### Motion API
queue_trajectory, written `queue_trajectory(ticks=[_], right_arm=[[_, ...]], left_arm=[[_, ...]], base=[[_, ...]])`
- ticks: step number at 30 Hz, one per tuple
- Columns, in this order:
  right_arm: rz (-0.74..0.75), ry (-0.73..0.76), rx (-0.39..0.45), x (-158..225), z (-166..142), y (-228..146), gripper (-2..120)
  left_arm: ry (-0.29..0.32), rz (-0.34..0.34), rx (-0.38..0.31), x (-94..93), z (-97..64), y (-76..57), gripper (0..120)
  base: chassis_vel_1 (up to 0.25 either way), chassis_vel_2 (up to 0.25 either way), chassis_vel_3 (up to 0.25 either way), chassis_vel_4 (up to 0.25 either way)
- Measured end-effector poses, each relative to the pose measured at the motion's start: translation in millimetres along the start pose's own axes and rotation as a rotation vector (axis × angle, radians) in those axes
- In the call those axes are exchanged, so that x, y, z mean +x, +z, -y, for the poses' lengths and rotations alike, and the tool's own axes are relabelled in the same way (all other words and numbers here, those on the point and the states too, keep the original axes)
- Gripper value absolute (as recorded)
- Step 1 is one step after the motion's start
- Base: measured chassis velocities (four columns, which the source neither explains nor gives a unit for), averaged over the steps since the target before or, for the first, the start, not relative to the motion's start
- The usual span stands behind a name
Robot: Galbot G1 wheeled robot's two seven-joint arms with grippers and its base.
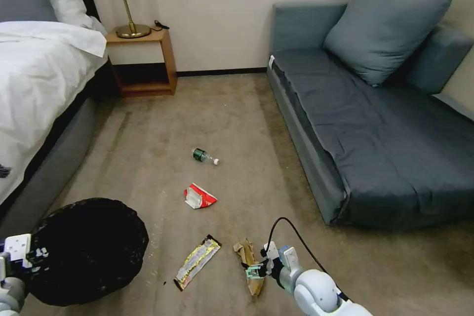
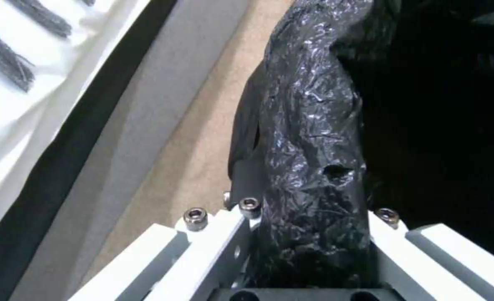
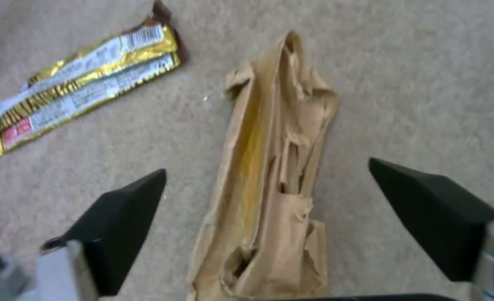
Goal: Pick up the trash bin, then pick up the garbage on the floor and place it into the trash bin.
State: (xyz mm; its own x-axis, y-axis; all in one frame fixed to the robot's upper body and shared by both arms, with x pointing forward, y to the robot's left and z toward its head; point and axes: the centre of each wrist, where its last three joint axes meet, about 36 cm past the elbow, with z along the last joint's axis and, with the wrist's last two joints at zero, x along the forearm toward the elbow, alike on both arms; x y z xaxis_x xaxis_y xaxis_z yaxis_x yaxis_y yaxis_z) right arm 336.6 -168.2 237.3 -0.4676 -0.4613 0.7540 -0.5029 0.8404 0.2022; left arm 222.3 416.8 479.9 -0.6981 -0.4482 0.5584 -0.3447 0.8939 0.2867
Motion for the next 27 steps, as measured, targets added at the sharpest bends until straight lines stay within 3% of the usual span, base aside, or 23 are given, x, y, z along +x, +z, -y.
queue_trajectory(ticks=[23, 27], right_arm=[[-0.014, 0.011, -0.015, -13.8, -1.8, 1.0, 8], [-0.003, 0.018, -0.029, -13.3, 0.4, 1.2, 0]], left_arm=[[0.011, 0.011, -0.011, 0.9, 1.6, -4.5, 2], [0.012, 0.016, -0.011, 3.8, 2.1, -5.9, 2]], base=[[0.0, 0.0, 0.0, 0.0], [0.0, 0.0, 0.0, 0.0]])
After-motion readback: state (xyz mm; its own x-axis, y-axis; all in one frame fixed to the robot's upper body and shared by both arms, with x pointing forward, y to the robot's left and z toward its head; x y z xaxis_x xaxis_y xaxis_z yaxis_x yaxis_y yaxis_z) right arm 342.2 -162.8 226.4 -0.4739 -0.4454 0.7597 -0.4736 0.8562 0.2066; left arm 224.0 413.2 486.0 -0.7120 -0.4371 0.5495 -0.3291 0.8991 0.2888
